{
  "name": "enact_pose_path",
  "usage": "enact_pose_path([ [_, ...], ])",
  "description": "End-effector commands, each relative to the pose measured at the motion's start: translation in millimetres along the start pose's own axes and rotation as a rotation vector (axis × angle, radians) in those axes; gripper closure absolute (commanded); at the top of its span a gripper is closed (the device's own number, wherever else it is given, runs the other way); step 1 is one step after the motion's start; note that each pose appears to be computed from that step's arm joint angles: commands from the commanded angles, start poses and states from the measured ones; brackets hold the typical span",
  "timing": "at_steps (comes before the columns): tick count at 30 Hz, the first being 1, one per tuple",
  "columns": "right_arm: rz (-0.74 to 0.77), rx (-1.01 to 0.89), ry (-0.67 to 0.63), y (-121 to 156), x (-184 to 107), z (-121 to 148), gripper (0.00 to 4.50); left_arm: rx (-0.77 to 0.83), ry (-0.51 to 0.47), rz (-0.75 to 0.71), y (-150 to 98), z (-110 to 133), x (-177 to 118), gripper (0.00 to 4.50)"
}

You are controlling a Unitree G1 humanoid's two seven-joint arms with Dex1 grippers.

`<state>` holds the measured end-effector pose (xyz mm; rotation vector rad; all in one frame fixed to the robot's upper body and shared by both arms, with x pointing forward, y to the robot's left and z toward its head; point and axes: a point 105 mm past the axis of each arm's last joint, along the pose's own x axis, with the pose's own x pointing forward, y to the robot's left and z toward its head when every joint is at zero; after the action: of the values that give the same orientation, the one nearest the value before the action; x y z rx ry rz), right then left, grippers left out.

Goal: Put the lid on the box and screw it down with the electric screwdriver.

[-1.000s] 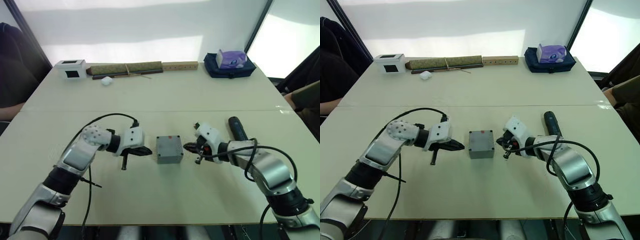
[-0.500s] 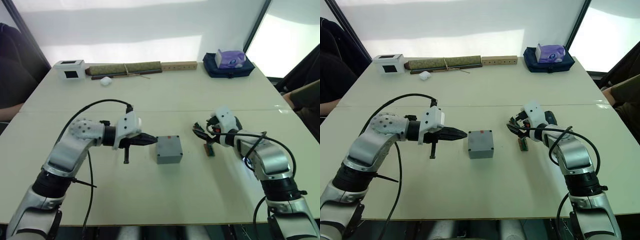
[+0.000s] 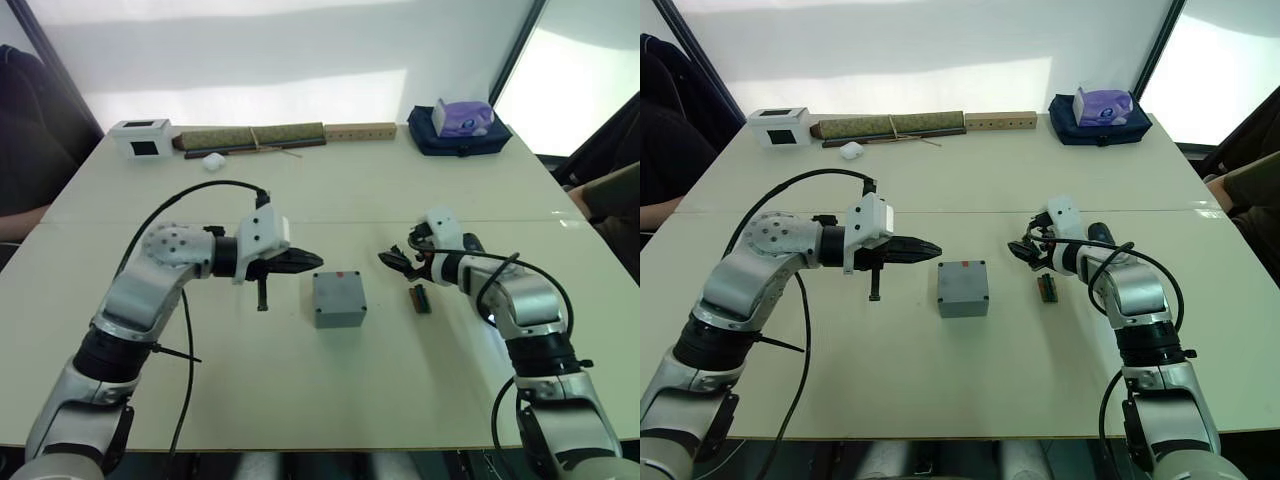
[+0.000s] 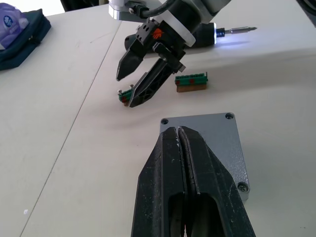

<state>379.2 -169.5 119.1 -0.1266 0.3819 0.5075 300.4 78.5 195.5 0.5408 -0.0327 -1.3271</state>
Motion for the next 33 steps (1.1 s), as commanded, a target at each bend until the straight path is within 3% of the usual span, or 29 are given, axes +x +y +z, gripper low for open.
enact_pose_path([
  [1, -0.012, -0.007, -0.057, -4.6, -5.2, 15.4, 0.13, 0.011, -0.029, 0.014, 3.9, 9.1, -1.6, 4.5],
  [6, -0.012, -0.003, -0.053, -5.2, -6.6, 13.1, 0.13, 0.007, -0.031, 0.015, 3.8, 9.4, -1.0, 4.5],
  [9, -0.016, 0.0, -0.044, -5.8, -6.6, 10.6, 0.82, 0.007, -0.028, 0.013, 3.7, 8.5, -0.4, 4.5],
  [16, -0.024, 0.0, -0.001, -6.8, -5.9, 1.6, 3.46, 0.012, -0.024, 0.009, 3.0, 7.9, 0.2, 4.5],
  [18, -0.025, 0.005, 0.002, -6.8, -5.8, 1.1, 4.43, 0.012, -0.023, 0.01, 3.0, 7.8, 0.2, 4.5],
  [22, -0.025, 0.0, 0.01, -6.3, -5.5, 0.4, 4.47, 0.013, -0.022, 0.01, 2.7, 7.9, 0.2, 4.5],
  [26, 0.005, -0.034, -0.071, 0.1, -13.4, 23.0, 4.47, 0.005, -0.017, 0.009, 0.9, 6.1, -0.6, 4.5],
  [33, 0.013, -0.049, -0.093, 2.1, -26.5, 42.1, 4.47, -0.003, -0.004, 0.016, -0.3, 2.1, -3.2, 4.5],
])
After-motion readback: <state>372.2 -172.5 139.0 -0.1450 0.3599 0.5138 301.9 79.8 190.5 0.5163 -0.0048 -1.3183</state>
